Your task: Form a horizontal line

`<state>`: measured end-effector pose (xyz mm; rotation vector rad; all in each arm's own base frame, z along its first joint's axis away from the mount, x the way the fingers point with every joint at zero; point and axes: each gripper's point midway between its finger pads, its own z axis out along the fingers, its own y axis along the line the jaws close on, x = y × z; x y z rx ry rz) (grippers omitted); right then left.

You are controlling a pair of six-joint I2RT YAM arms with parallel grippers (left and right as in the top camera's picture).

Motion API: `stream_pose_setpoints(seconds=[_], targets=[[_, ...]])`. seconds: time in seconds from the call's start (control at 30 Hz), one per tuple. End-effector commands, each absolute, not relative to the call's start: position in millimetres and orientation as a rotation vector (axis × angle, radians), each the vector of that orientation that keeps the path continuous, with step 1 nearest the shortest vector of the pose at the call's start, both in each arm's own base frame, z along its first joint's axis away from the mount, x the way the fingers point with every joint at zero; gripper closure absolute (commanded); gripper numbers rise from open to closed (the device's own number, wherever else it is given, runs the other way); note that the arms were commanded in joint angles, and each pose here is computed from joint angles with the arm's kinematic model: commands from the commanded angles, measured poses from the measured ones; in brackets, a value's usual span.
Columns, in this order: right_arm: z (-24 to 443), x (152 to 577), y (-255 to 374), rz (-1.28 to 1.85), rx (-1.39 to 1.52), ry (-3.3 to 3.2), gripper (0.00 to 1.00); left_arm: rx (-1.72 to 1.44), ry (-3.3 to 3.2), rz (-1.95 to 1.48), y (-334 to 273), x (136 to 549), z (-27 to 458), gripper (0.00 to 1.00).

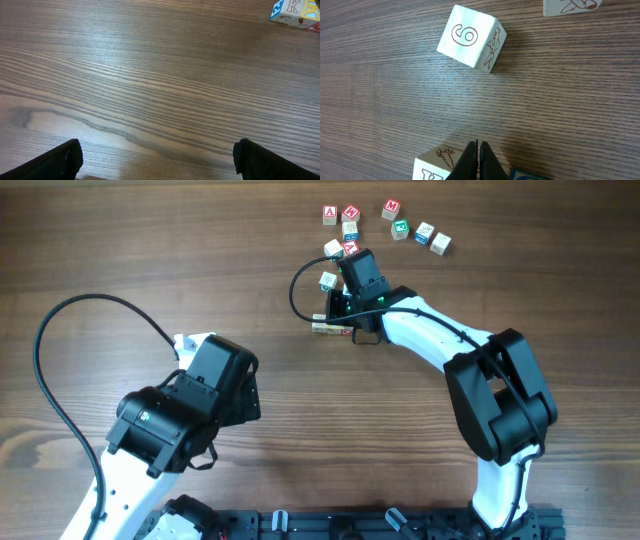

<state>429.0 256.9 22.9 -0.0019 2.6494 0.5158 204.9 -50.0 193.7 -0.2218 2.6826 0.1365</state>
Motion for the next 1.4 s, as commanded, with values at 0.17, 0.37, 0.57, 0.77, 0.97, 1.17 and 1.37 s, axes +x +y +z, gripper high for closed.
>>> stream_pose_setpoints(seconds=[0.17,0.37,0.57,0.77,0.97,1.17,1.37], targets=[[23.5,430.4,262.3,0.533,-0.024,2.648,0.96,-0.241,2.68,0.132,-49.3,204.8,193.9,0.0],[23.6,430.5,262.3,0.533,-0.024,2.648,0.96,-0.241,2.68,0.132,-49.4,204.9,194.0,0.0],[30.8,441.1,265.7,0.544,-0.025,2.592,0.96,-0.241,2.68,0.133,-49.3,204.8,193.9,0.0],[59.9,444.4,303.3,0.766,-0.246,2.458,0.95,-0.241,2.68,0.132,-49.3,204.8,193.9,0.0],[58.7,419.7,325.9,0.858,-0.368,2.484,0.95,-0.24,2.681,0.132,-49.3,204.8,193.9,0.0],[49.4,409.3,330.2,0.773,-0.377,2.522,0.96,-0.241,2.68,0.132,-49.3,204.8,193.9,0.0],[37.7,409.6,314.3,0.66,-0.269,2.586,0.95,-0.241,2.68,0.132,-49.3,204.8,193.9,0.0]])
